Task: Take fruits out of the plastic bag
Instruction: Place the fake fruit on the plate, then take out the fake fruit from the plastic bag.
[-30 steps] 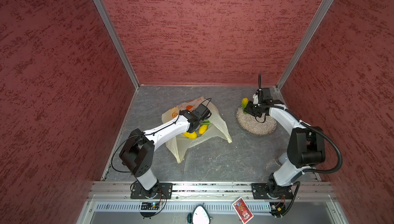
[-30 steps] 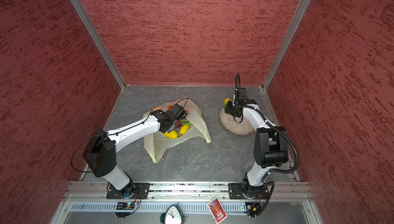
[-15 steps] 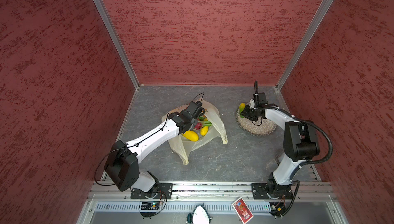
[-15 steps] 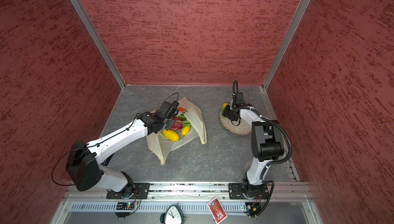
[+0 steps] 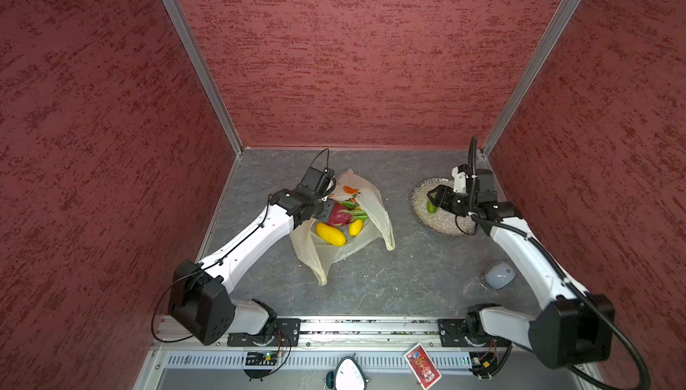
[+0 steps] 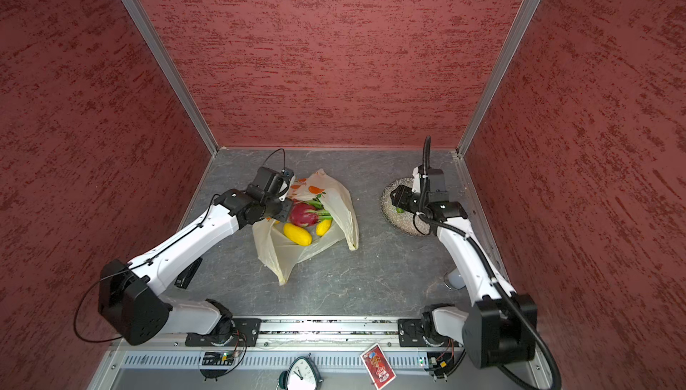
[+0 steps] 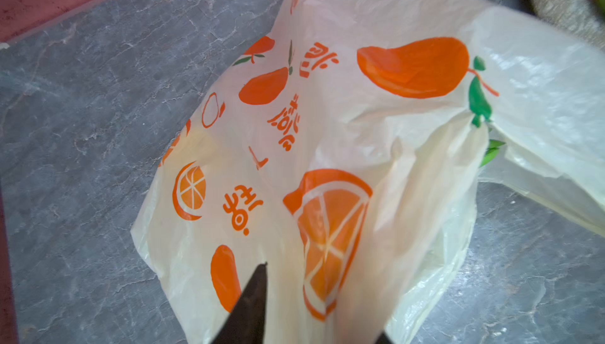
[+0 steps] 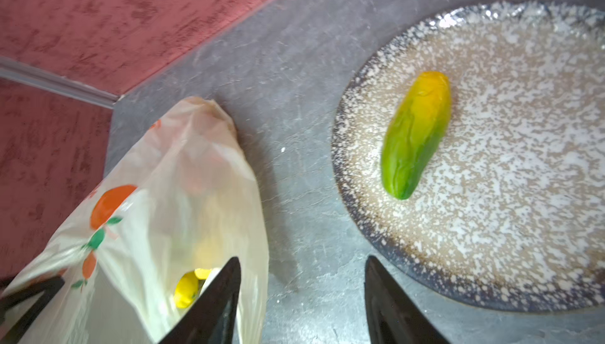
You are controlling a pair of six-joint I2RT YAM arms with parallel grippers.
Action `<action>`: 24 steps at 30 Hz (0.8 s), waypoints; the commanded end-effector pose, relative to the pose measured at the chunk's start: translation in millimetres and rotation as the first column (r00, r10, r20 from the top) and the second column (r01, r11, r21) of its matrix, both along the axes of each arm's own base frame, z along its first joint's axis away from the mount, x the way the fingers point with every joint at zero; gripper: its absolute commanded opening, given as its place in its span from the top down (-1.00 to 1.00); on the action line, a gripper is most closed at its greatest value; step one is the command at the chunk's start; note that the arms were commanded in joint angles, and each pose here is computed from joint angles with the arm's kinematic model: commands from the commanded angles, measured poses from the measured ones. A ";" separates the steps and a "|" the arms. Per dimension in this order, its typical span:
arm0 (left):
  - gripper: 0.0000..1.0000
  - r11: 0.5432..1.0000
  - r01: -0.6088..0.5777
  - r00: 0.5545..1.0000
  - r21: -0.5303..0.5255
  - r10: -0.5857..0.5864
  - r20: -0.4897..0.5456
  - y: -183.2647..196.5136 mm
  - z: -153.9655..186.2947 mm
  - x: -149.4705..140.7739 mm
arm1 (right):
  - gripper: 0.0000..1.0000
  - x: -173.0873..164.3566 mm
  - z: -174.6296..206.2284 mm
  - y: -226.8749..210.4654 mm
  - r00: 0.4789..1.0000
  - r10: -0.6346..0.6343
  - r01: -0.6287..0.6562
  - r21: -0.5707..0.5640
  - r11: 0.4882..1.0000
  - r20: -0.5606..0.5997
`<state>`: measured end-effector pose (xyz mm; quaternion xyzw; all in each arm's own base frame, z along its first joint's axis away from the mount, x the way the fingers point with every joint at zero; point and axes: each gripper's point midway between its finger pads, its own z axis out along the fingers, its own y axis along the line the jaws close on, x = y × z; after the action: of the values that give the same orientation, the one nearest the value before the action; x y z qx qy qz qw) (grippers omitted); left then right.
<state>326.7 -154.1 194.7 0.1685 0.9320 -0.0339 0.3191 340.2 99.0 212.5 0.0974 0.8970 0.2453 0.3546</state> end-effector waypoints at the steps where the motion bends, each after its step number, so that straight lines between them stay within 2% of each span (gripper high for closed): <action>1: -0.21 0.982 -0.010 1.000 -0.188 0.004 -0.031 -8.6 26.4 -19.5 | -0.18 -43.0 -7.3 39.1 0.990 0.140 -0.141 -0.008 0.990 -0.021; 2: -0.31 0.979 -0.016 0.999 -0.206 0.010 -0.031 -6.7 30.4 -26.0 | -0.17 -54.4 -2.8 55.5 0.983 0.186 -0.186 0.004 0.983 0.000; 6: -0.37 0.961 -0.043 0.999 -0.272 0.036 -0.033 3.4 39.8 -56.9 | -0.14 -90.7 9.1 120.2 0.930 0.362 -0.365 0.032 0.931 0.060; 9: -0.40 0.940 -0.057 0.998 -0.337 0.049 -0.030 12.4 46.0 -85.7 | -0.14 -110.4 10.3 168.9 0.878 0.477 -0.479 0.073 0.875 0.045; 12: -0.43 0.924 -0.061 0.998 -0.378 0.049 -0.040 22.6 49.4 -116.5 | -0.13 -121.4 6.5 206.9 0.842 0.539 -0.538 0.119 0.834 0.030; 14: -0.45 0.912 -0.097 0.995 -0.399 0.087 -0.043 30.9 52.6 -131.6 | -0.13 -120.7 1.0 219.6 0.831 0.556 -0.555 0.094 0.826 0.021; 16: -0.45 0.878 -0.038 0.999 -0.476 0.030 -0.024 22.4 63.3 -147.4 | -0.13 -111.7 -12.0 221.8 0.835 0.551 -0.551 0.022 0.834 -0.007; 18: -0.45 0.857 -0.031 0.999 -0.514 0.013 -0.037 19.3 65.1 -156.3 | -0.17 -102.7 -17.3 222.3 0.816 0.579 -0.577 -0.083 0.812 -0.007; 21: -0.38 0.854 -0.052 0.996 -0.517 0.010 -0.084 20.1 56.8 -164.7 | -0.21 -86.7 -16.1 220.5 0.764 0.645 -0.619 -0.285 0.732 -0.003; 24: -0.29 0.855 -0.040 0.994 -0.517 -0.016 -0.104 16.7 48.9 -170.8 | -0.23 -77.0 -12.8 222.9 0.674 0.739 -0.665 -0.442 0.602 -0.008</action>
<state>167.7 -132.2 256.9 0.0672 0.8962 -0.2765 0.3404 252.6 330.8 193.1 -0.2706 0.8839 0.2542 0.2843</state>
